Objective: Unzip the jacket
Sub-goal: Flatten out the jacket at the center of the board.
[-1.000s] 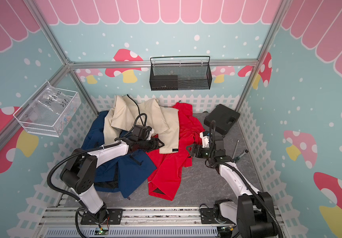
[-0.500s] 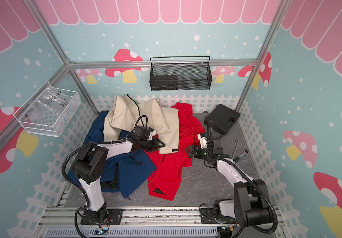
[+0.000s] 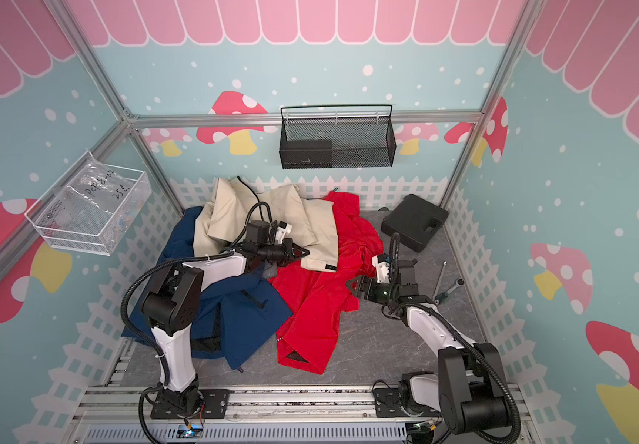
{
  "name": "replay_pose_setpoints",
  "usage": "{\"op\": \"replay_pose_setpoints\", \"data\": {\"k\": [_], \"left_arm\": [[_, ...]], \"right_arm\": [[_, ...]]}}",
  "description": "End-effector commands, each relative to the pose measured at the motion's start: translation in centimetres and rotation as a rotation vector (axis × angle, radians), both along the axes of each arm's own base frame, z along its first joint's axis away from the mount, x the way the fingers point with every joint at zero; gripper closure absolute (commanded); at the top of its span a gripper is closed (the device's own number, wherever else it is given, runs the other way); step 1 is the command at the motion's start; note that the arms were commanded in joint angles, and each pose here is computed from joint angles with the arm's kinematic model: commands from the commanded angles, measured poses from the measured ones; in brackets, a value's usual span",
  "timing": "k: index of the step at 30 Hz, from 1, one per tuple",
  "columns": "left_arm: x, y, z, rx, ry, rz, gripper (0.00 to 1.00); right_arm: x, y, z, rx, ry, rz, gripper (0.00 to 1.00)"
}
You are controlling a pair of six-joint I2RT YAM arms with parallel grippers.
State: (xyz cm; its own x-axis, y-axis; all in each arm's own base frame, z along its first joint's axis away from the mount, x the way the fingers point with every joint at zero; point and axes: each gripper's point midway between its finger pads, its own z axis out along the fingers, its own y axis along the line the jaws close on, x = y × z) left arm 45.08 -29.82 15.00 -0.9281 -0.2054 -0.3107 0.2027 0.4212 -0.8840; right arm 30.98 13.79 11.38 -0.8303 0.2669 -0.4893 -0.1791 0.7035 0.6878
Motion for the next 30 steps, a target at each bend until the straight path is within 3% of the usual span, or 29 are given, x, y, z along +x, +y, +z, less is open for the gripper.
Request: {"op": "replay_pose_setpoints", "data": {"k": [1,9,15,16,19,20,24,30], "left_arm": [[2.4,1.0,4.7,-0.013,-0.128,0.027,1.00],[10.0,7.9,15.1,0.122,-0.330,0.258,1.00],[16.6,15.6,16.5,0.234,-0.330,0.500,1.00],[17.3,17.2,16.1,0.261,-0.308,0.542,0.95],[17.5,19.7,15.4,0.296,-0.284,0.574,0.30],[16.9,19.7,15.5,0.317,-0.301,0.564,0.18],[13.0,17.0,15.6,0.346,-0.379,0.477,0.05],[6.1,13.4,12.3,0.311,-0.344,0.377,0.03]], "right_arm": [[-0.1,0.1,0.4,0.024,-0.017,0.005,0.06],[0.0,0.2,-1.2,0.009,0.015,0.014,0.08],[1.3,0.8,-1.6,0.009,0.028,0.062,0.13],[1.5,0.8,-1.9,0.003,0.033,0.064,0.14],[2.2,1.0,-2.3,0.006,0.044,0.079,0.18],[2.3,1.3,-2.5,0.014,0.048,0.088,0.20],[2.3,2.1,-2.6,0.048,0.051,0.132,0.30],[3.0,2.9,-2.2,0.099,0.022,0.166,0.40]]}}
